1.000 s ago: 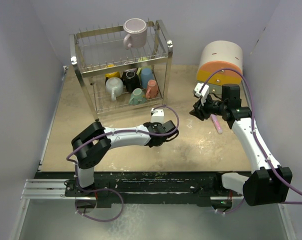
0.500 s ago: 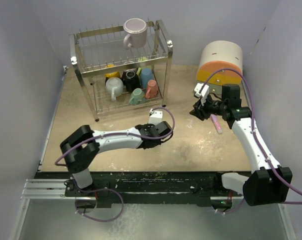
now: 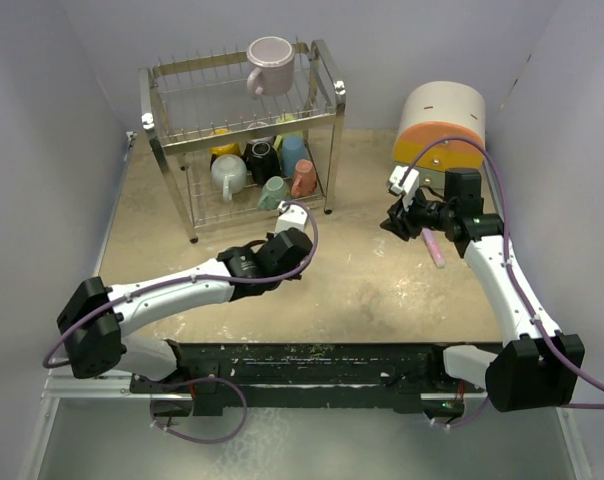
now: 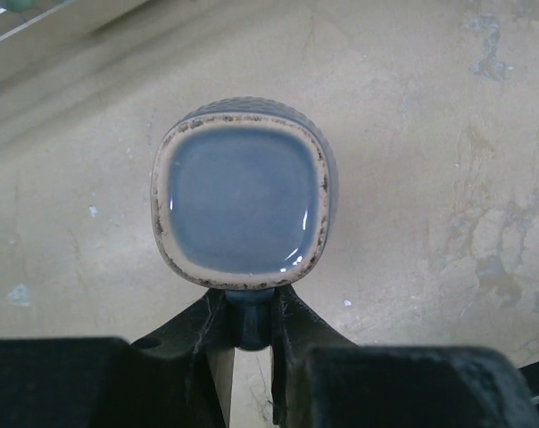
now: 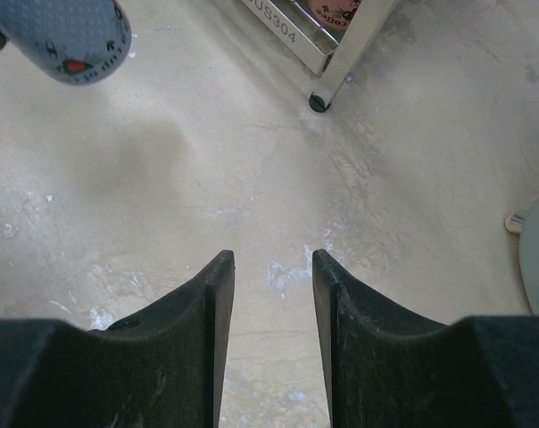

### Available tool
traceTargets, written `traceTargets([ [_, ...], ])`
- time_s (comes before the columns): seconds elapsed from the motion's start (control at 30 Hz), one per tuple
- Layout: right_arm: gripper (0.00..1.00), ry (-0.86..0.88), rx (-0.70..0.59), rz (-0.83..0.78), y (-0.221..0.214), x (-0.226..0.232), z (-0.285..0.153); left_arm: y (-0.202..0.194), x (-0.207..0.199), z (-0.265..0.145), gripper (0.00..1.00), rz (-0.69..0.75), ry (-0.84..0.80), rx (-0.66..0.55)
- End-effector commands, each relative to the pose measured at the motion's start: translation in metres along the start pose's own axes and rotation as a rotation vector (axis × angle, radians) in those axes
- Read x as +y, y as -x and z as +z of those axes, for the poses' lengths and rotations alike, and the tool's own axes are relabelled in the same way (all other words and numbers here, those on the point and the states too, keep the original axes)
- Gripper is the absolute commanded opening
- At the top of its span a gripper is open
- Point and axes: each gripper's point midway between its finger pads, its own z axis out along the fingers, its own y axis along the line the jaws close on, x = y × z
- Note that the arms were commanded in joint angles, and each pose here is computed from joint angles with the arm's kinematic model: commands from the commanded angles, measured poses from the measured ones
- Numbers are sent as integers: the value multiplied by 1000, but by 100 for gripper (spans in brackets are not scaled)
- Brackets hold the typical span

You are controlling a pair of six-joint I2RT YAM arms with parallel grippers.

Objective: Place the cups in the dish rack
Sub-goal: Pick up the cup at the center of the board.

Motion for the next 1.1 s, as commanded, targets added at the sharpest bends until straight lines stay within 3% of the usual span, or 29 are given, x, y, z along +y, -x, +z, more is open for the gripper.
traceTargets([
  [0.0, 43, -15, -9, -20, 3, -2, -4, 36, 28, -16, 0, 3, 54, -109],
  [0.23, 43, -16, -6, -20, 2, -2, -4, 54, 93, -10, 0, -5, 201, -142],
  [0.5, 43, -15, 0, -17, -1, -3, -2, 78, 137, 10, 0, 53, 293, -220],
  [0.83, 43, -18, 1, -18, -1, -4, -3, 103, 167, 25, 0, 73, 353, -283],
  [1.07, 43, -21, 4, -20, -2, -4, -3, 109, 167, 38, 0, 49, 292, -286],
])
